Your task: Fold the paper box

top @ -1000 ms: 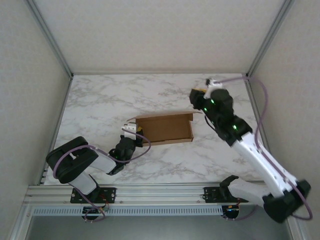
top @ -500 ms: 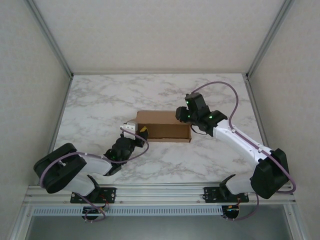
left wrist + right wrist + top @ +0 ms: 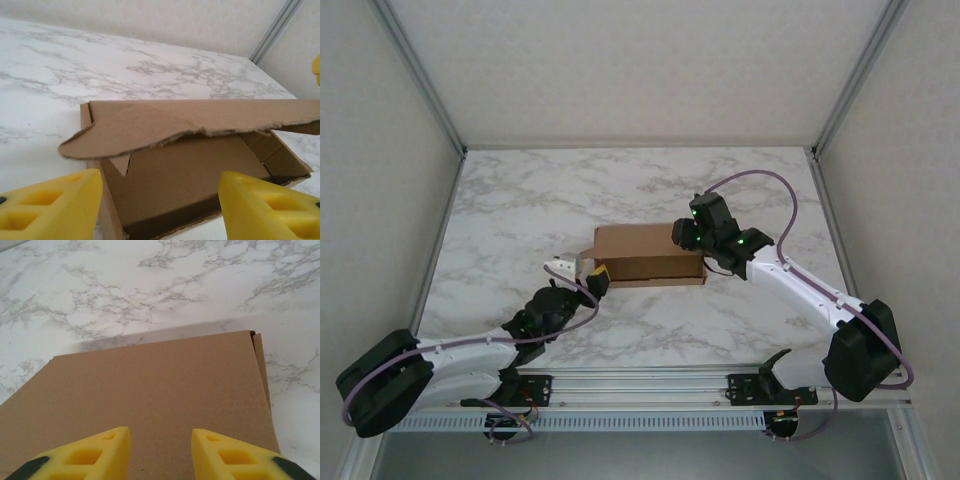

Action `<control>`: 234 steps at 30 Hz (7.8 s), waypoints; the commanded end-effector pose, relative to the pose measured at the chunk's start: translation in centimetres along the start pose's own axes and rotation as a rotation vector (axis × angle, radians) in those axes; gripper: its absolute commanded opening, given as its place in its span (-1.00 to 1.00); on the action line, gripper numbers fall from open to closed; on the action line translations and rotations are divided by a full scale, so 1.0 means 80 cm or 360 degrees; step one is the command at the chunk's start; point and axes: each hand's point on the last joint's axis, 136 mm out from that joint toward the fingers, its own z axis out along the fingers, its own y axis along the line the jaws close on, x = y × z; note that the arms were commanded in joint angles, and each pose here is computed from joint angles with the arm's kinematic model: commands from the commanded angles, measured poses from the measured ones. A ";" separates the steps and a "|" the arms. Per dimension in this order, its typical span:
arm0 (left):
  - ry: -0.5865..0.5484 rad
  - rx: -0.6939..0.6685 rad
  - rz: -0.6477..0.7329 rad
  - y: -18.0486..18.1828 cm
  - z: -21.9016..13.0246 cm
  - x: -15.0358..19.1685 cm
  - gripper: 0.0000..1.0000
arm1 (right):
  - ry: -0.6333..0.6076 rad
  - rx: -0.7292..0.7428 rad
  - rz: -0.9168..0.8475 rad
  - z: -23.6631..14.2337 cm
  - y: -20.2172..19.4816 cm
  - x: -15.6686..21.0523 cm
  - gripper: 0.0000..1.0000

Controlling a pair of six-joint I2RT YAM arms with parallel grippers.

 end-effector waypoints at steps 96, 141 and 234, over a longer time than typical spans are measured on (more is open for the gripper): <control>0.0961 0.0014 -0.0509 -0.029 0.077 0.002 -0.73 | 0.0385 0.0302 -0.0098 -0.005 -0.111 0.085 -0.85; 0.1235 -0.0493 -0.0442 0.085 0.081 0.077 0.45 | 0.0661 0.0427 -0.0097 0.080 -0.138 0.145 -0.17; 0.1256 -0.0235 -0.0819 0.091 0.085 0.121 -0.63 | 0.0208 -0.0505 0.0705 0.081 -0.110 0.022 0.54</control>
